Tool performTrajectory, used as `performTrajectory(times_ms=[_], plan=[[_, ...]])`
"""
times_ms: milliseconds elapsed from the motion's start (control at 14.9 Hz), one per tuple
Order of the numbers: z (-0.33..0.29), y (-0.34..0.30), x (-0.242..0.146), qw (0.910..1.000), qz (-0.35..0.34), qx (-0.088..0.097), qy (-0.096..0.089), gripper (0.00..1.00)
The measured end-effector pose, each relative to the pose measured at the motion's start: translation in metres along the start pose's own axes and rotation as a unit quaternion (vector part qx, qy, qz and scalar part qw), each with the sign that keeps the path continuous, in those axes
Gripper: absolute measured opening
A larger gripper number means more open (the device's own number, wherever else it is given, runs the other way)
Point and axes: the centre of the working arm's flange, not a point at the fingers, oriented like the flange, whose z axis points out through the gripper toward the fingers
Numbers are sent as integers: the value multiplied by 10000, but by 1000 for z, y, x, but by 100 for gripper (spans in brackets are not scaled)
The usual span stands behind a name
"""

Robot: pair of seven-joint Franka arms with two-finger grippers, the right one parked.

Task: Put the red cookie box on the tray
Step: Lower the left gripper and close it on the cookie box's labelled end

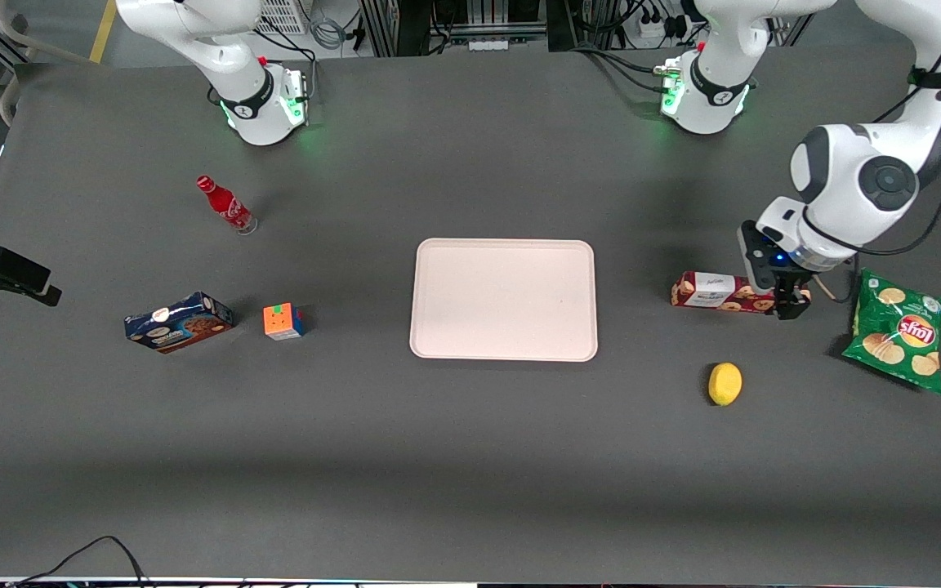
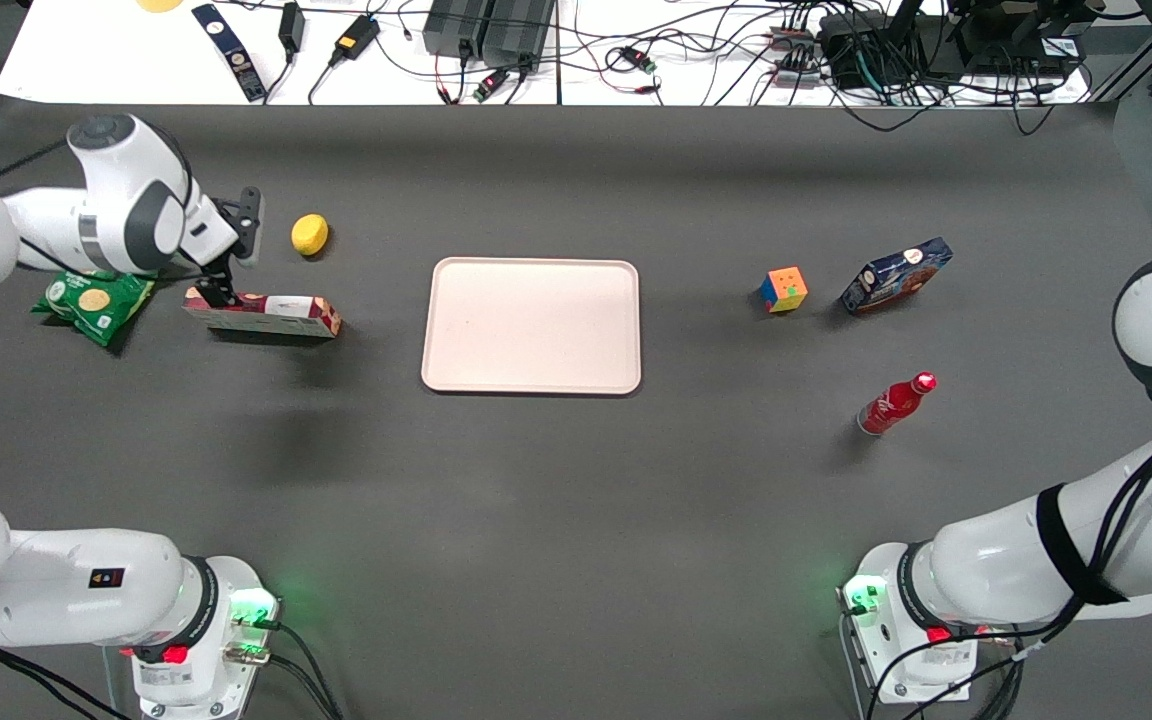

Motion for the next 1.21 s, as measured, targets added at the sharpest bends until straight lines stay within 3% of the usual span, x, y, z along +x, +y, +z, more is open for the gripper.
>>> performTrajectory(times_ms=[269, 605, 941, 1008, 1210], plan=[[21, 13, 9, 9999, 69, 89, 49, 100], [39, 21, 9, 10000, 67, -4, 55, 100], [53, 23, 8, 9999, -24, 80, 112, 99], [55, 24, 8, 9999, -34, 60, 114, 94], [58, 25, 8, 9999, -56, 31, 121, 59]])
